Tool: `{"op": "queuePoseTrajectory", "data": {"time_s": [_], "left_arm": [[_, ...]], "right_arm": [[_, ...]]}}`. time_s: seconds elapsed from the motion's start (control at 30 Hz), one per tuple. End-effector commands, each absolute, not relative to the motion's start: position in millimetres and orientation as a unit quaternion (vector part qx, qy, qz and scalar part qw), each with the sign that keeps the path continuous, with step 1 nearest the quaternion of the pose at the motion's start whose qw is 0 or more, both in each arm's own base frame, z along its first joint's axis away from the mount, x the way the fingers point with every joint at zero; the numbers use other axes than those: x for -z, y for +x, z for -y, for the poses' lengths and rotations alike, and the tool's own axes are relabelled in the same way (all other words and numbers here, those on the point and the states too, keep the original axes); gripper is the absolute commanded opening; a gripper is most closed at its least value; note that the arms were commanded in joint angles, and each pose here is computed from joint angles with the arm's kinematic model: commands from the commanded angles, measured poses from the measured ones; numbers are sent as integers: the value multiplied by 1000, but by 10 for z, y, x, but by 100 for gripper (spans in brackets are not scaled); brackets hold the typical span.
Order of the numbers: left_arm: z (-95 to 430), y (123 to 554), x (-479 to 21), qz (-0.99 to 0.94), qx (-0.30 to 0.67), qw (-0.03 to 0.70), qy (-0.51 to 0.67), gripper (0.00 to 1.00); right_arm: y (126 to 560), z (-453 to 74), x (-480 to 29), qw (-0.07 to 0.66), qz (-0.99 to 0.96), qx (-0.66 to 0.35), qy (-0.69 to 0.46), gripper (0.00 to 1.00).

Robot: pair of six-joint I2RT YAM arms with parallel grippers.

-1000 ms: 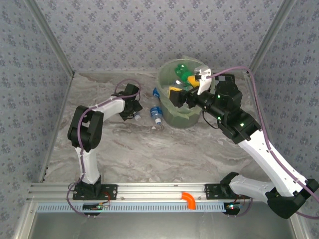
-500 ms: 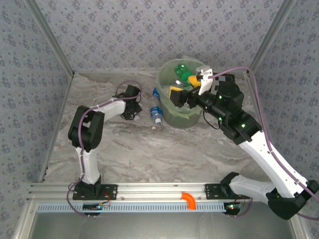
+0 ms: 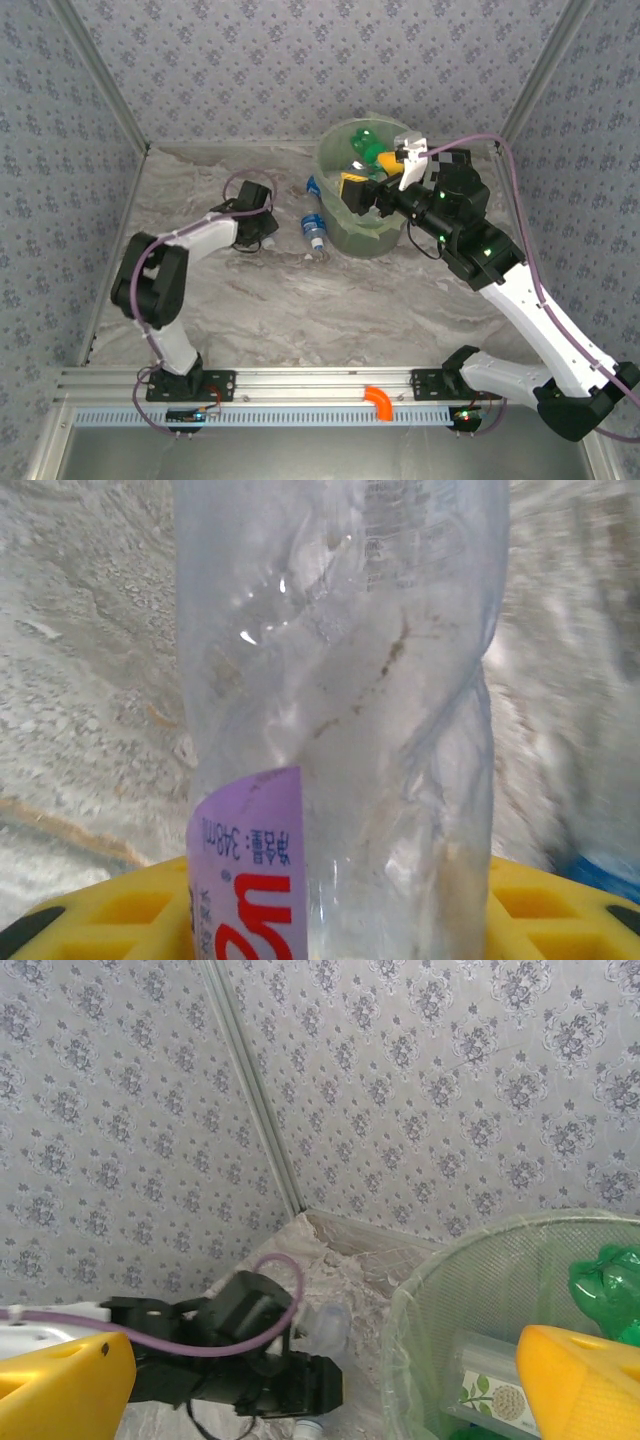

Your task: Put the plastic bottles in the bin

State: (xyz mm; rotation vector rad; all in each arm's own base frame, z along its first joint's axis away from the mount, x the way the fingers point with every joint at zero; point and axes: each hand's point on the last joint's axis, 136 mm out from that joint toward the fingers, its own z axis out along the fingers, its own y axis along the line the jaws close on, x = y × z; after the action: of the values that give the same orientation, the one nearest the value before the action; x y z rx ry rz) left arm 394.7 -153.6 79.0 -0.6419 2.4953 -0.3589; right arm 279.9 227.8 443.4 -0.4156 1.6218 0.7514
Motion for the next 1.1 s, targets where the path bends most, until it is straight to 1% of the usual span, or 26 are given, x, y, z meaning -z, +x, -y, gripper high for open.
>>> {"op": "queuePoseTrajectory", "data": {"time_s": [0.0,0.1,0.2,0.27,0.43,0.57,0.8,1.07], "left_arm": [[1712,3951,-1343,-901,214,328,-187,48],[1756,3759,-1637,-888,248,358,-147,48],[1767,3532,-1885,-879,260,387,-97,48],[1767,3362,-2041,-872,265,407,-64,48],[1785,2987,-2386,-844,293,449,7,49],[1822,2727,-2647,-819,317,475,59,49],[1840,2393,-2977,-784,354,498,111,49],[1780,2190,-3102,-770,361,510,129,49]], "right_arm": [[2812,-2334,-4489,606,-693,-347,-178,100],[2815,-2419,-4464,593,-694,-364,-186,100],[2854,-2481,-4427,568,-710,-377,-177,100],[2875,-2559,-4322,538,-724,-393,-179,100],[2911,-2820,-4221,489,-722,-452,-188,100],[2897,-3093,-4209,446,-723,-486,-207,93],[2894,-3602,-4155,391,-736,-498,-239,85],[2851,-4072,-4003,342,-745,-507,-265,85]]}}
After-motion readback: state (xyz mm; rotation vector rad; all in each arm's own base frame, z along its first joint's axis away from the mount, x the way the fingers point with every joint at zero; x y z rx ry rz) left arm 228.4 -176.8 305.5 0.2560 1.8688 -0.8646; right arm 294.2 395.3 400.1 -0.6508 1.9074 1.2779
